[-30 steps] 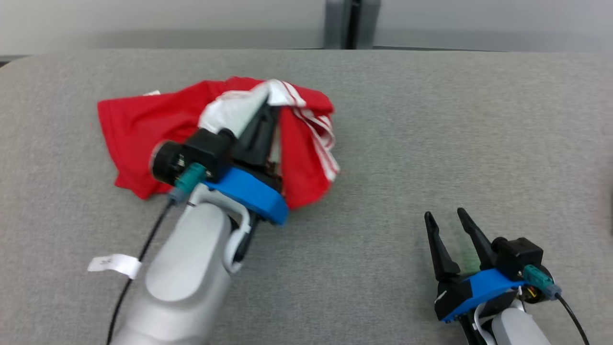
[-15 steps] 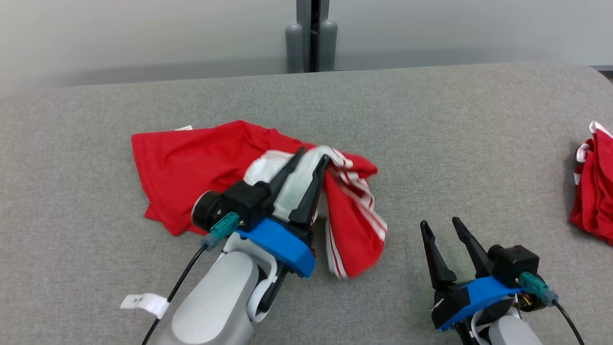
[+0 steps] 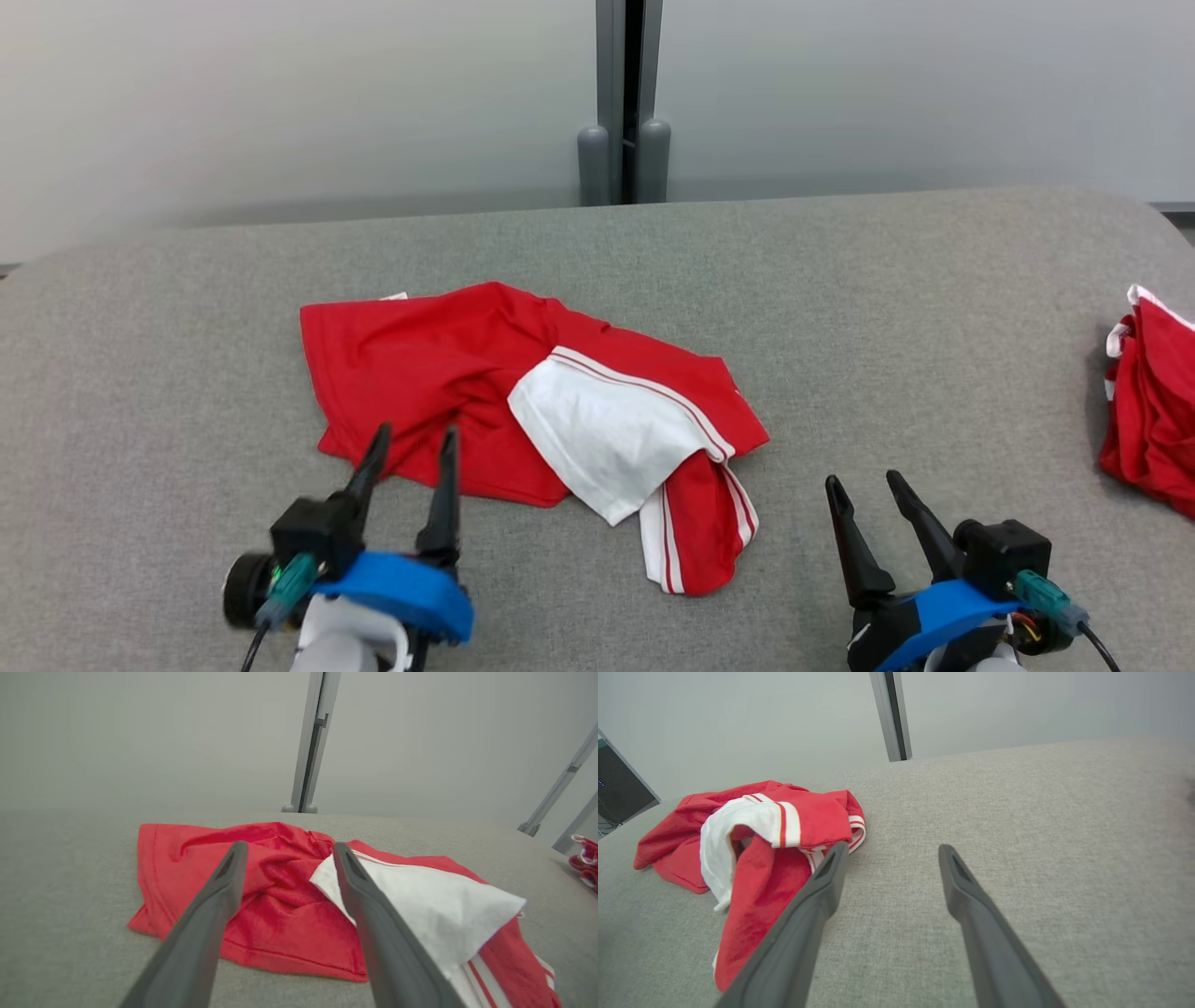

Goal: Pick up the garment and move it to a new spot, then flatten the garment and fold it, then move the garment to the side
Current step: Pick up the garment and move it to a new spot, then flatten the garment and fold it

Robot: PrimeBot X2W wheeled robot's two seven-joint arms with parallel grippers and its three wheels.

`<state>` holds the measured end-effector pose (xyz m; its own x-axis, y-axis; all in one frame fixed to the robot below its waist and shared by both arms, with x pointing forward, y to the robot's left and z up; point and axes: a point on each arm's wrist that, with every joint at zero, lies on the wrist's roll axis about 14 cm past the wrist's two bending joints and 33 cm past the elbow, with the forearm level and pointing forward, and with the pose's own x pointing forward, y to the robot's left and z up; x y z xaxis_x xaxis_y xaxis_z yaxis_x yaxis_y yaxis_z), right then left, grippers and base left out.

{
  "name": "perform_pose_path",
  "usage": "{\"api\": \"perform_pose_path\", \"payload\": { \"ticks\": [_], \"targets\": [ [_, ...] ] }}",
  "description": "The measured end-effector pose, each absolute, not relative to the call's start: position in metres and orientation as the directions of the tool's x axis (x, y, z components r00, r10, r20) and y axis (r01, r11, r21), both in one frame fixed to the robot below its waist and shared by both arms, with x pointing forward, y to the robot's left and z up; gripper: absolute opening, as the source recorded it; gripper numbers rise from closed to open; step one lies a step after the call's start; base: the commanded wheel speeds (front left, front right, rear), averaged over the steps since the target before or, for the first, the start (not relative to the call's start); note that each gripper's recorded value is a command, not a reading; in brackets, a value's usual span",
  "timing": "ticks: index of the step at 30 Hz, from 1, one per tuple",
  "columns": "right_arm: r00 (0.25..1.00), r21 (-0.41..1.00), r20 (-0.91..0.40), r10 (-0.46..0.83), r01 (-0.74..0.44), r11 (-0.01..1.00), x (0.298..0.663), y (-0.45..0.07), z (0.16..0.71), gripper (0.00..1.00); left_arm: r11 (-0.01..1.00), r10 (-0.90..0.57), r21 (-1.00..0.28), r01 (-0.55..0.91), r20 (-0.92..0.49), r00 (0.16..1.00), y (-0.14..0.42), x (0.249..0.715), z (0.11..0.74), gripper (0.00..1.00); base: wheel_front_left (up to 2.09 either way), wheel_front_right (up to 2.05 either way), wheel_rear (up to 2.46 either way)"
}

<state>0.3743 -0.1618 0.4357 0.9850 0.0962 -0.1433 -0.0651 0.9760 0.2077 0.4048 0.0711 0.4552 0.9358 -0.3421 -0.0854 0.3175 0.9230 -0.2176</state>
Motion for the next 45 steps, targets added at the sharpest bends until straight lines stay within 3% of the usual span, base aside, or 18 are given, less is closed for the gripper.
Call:
{"api": "perform_pose_path", "payload": {
  "ticks": [9,23,30,37,45],
  "targets": [
    [0.988,0.202,-0.133,0.074,-0.046,0.978,0.361,-0.169,0.439,1.00,0.975,-0.153,-0.180,0.128,-0.136,0.979,0.133,0.374,0.438,1.00,0.00,0.00,0.00],
    [0.984,0.195,-0.149,0.097,-0.067,0.978,0.358,-0.162,0.434,1.00,0.989,-0.065,-0.144,0.039,-0.183,0.981,0.163,0.351,0.422,1.00,0.00,0.00,0.00],
    [0.959,0.242,-0.118,0.256,-0.222,0.945,0.383,-0.107,0.443,1.00,0.985,-0.079,-0.166,0.049,-0.182,0.980,0.157,0.357,0.422,1.00,0.00,0.00,0.00],
    [0.876,0.293,-0.195,0.441,-0.377,0.879,0.386,-0.043,0.419,1.00,0.985,-0.040,-0.172,0.003,-0.210,0.977,0.169,0.350,0.415,1.00,0.00,0.00,0.00],
    [0.832,0.327,-0.289,0.474,-0.379,0.865,0.394,-0.027,0.388,1.00,0.984,0.033,-0.161,-0.074,-0.244,0.969,0.190,0.341,0.405,1.00,0.00,0.00,0.00]
  ]
}}
